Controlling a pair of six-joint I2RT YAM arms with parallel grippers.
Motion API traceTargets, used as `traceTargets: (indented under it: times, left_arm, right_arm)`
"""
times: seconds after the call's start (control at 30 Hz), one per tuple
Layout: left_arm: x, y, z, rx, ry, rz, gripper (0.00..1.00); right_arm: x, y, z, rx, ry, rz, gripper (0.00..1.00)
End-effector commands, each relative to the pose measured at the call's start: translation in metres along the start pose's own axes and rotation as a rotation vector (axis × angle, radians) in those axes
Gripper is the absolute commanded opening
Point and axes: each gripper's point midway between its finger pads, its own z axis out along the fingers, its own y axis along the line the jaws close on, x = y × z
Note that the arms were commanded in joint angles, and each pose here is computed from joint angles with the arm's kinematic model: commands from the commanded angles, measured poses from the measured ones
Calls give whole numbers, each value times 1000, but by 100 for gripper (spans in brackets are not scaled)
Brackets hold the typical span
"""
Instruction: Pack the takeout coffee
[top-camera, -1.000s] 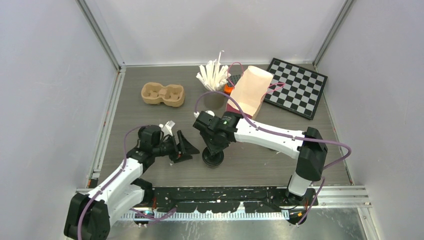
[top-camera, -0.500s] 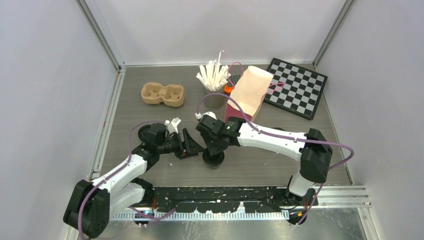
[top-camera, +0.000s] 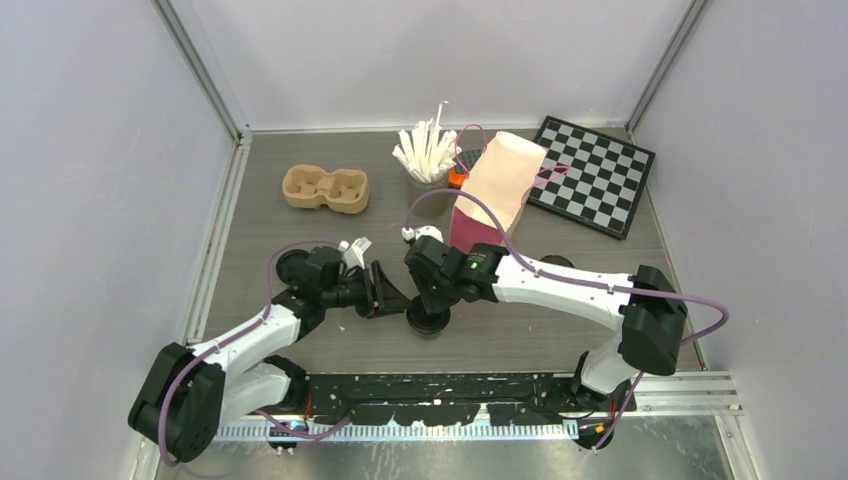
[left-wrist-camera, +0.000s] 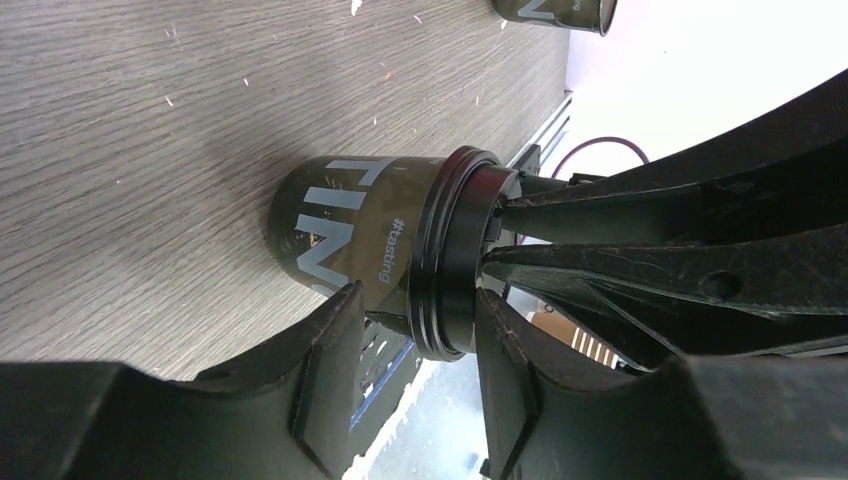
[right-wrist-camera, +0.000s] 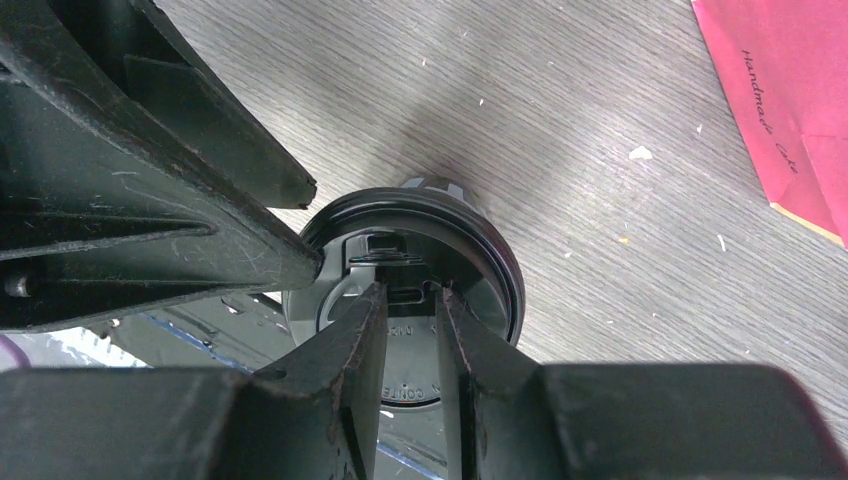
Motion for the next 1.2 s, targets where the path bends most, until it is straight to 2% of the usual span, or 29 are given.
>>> traceTargets:
  times: [0.0,0.43,0.87,1.03,1.17]
  left_arm:
    - [-1,14,2,-65,-20,47,44]
    - [24,52,-3,-209,12,29,34]
    - [49,79,-9,-271,63,-21,33]
    - [48,68,-11,-224,53,-21,32]
    - [33,18,-13,-58,17,18,43]
  right_arm:
    - [9,-5,-1,-2,6,29,30]
    - [41,-14,10,-49,5,104,30]
    - [67,-27,21,-46,12,136,31]
    - [68,-27,21,-52,6,145,30]
    - [64,-24,19,-61,0,150,31]
